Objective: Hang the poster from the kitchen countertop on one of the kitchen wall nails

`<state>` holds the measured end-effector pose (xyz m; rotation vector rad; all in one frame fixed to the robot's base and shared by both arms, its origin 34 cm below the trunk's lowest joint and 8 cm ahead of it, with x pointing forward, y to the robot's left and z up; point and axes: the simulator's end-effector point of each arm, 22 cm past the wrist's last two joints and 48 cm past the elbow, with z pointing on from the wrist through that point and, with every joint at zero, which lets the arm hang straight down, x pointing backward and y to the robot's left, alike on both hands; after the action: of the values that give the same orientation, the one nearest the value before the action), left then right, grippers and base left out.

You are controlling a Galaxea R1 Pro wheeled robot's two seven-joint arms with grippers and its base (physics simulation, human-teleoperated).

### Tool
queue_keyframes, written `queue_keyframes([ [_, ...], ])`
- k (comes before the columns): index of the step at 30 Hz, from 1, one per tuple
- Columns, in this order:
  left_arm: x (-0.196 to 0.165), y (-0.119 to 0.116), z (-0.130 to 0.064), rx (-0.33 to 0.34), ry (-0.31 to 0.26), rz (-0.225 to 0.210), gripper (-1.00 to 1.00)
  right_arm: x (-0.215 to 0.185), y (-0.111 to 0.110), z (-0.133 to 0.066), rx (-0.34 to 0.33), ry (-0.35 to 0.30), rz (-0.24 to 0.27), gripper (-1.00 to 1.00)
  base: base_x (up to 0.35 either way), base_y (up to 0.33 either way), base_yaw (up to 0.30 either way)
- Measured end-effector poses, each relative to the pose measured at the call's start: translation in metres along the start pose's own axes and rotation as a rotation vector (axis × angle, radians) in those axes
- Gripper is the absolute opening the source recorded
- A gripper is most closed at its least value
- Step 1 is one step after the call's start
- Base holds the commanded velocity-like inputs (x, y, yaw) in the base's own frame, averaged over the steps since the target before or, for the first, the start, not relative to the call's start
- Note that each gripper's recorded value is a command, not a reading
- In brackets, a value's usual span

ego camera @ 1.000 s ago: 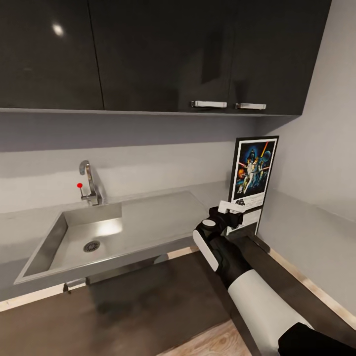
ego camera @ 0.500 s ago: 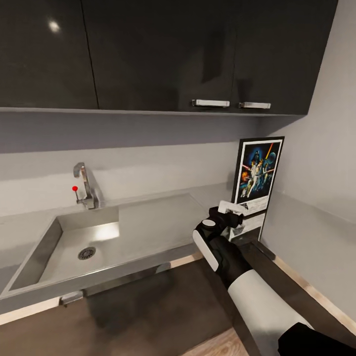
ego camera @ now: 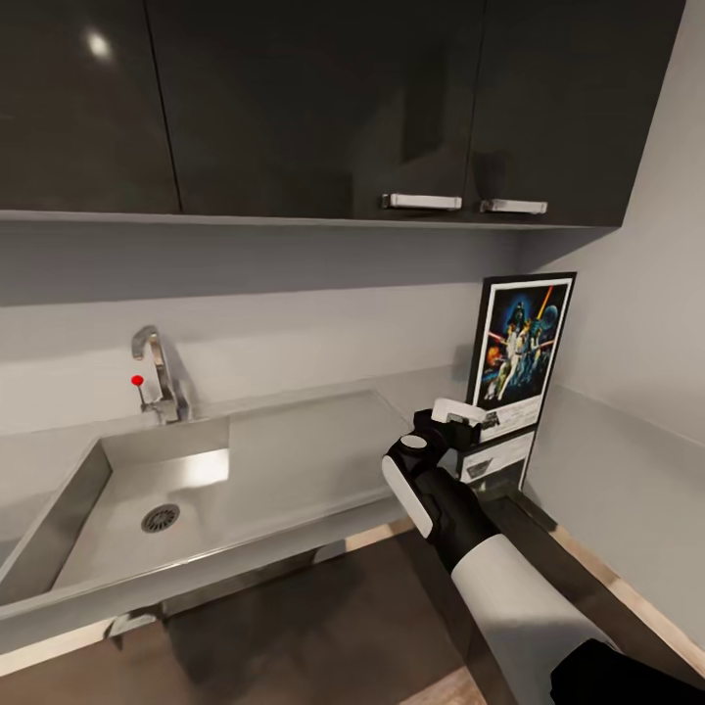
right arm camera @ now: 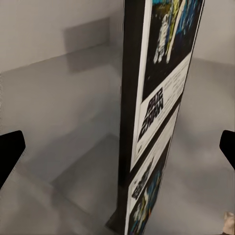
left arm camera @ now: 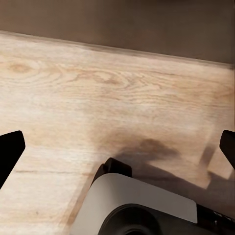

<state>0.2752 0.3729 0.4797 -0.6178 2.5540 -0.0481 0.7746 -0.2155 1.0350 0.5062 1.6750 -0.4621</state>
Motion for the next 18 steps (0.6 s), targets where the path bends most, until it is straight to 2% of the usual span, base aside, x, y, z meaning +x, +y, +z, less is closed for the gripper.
queue_keyframes([
  [6, 0.000, 0.000, 0.000, 0.000, 0.000, 0.000, 1.00, 0.002, 0.000, 0.000, 0.000, 0.003, -0.001, 1.00, 0.023, 0.000, 0.000],
  [10, 0.000, 0.000, 0.000, -0.001, 0.000, 0.000, 1.00, 0.010, -0.002, 0.003, 0.009, -0.006, 0.025, 1.00, 0.003, 0.000, 0.000],
  [18, -0.001, 0.001, 0.000, -0.001, 0.000, 0.001, 1.00, 0.027, -0.005, 0.009, 0.024, 0.000, 0.021, 1.00, 0.003, -0.001, 0.000],
])
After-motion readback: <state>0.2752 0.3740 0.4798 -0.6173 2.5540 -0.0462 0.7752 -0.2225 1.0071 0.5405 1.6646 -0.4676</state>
